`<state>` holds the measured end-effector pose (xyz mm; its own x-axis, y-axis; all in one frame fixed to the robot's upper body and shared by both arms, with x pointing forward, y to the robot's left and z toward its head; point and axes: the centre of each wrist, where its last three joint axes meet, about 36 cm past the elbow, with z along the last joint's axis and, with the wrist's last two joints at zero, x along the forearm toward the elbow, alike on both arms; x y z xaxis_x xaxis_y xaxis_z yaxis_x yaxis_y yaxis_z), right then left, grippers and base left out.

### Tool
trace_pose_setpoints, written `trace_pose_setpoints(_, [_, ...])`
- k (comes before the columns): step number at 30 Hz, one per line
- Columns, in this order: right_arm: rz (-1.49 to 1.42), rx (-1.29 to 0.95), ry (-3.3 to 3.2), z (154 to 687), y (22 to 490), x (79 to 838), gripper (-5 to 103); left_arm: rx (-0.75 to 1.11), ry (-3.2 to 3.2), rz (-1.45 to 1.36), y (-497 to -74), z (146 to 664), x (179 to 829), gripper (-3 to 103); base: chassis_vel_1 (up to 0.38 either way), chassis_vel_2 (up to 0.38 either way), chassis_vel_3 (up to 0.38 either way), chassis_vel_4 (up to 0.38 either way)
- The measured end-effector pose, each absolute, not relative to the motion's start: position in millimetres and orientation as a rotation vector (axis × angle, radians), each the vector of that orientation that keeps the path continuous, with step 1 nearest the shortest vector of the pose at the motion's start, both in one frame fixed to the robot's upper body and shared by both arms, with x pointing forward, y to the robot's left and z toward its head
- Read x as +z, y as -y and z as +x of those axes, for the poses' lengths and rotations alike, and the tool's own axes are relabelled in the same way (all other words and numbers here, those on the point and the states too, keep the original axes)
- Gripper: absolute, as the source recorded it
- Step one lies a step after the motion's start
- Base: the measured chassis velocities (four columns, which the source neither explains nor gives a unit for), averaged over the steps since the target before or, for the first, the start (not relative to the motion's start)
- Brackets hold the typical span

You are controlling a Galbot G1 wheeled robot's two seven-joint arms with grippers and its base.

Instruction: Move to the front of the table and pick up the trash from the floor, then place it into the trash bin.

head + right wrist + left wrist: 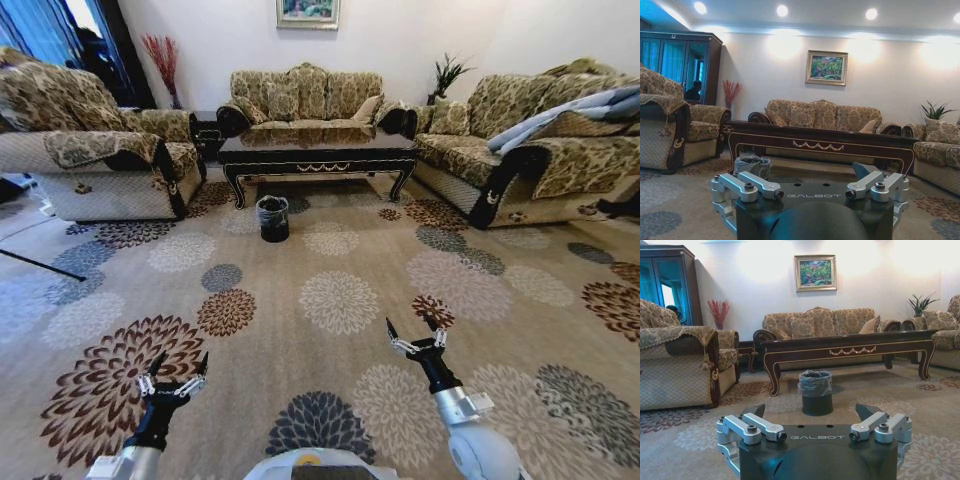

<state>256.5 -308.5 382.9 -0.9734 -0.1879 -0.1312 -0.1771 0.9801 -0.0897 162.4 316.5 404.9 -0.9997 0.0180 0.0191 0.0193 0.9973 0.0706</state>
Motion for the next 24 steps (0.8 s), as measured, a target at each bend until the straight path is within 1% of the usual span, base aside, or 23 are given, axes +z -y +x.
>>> trace_pose_setpoints(24, [-0.277,-0.117,-2.987,256.6,308.6,382.9,100,-0.111,3.121,-0.029,-316.5,162.4,404.9,100,0.000,0.000,0.000,0.000])
